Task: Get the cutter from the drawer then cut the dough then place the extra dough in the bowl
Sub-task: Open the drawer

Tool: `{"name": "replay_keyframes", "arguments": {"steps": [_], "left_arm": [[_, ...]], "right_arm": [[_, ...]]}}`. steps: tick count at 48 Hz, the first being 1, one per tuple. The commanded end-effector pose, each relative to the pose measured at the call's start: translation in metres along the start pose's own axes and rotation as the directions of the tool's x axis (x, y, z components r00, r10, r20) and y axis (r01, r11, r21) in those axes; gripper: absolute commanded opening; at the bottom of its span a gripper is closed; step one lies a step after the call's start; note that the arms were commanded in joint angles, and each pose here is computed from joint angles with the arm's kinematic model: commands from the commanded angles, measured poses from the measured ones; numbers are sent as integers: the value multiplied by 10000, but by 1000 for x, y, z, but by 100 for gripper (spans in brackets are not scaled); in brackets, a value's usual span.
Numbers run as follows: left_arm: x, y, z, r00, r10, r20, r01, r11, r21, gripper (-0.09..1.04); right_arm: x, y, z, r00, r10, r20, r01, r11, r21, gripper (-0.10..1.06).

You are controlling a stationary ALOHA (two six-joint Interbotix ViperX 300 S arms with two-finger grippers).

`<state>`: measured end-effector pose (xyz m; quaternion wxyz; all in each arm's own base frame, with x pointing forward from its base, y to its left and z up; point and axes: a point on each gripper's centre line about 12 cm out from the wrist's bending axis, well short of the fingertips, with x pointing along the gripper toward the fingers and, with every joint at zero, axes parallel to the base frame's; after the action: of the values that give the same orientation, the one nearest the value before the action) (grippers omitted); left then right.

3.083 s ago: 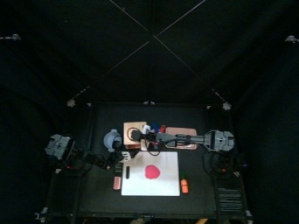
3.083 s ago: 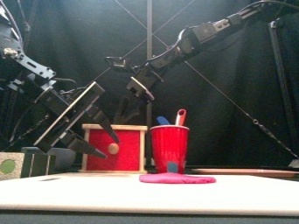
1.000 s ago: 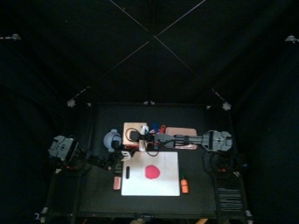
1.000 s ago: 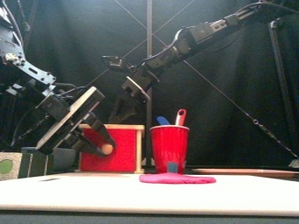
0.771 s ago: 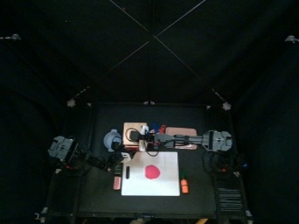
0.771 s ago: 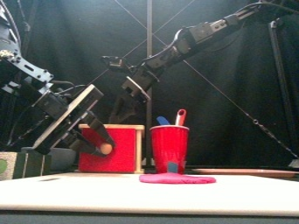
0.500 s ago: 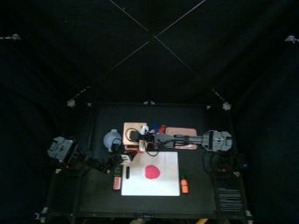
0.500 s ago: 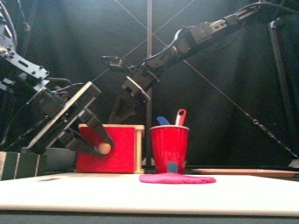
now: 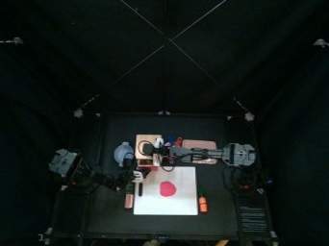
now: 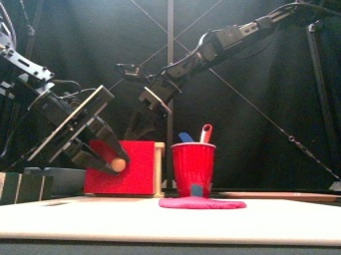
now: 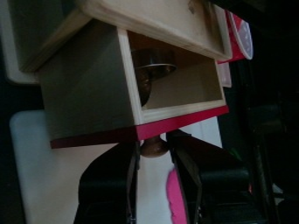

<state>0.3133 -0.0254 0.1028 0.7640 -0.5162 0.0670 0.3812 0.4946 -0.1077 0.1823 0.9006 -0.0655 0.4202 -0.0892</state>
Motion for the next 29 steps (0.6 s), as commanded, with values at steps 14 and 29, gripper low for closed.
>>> {"name": "replay_keyframes", "arguments": {"steps": [14,29], "left_arm": [[-4,-19,-1,9989,-415,-198,409,9988,-287,48],[-5,-18,-9,9977,-322,-590,309,9993,-231,48]], "right_arm": [[8,2,-10,9992,63,-396,-61,10000,61,2],[10,3,-11,9990,74,-438,-74,10000,17,2]]}}
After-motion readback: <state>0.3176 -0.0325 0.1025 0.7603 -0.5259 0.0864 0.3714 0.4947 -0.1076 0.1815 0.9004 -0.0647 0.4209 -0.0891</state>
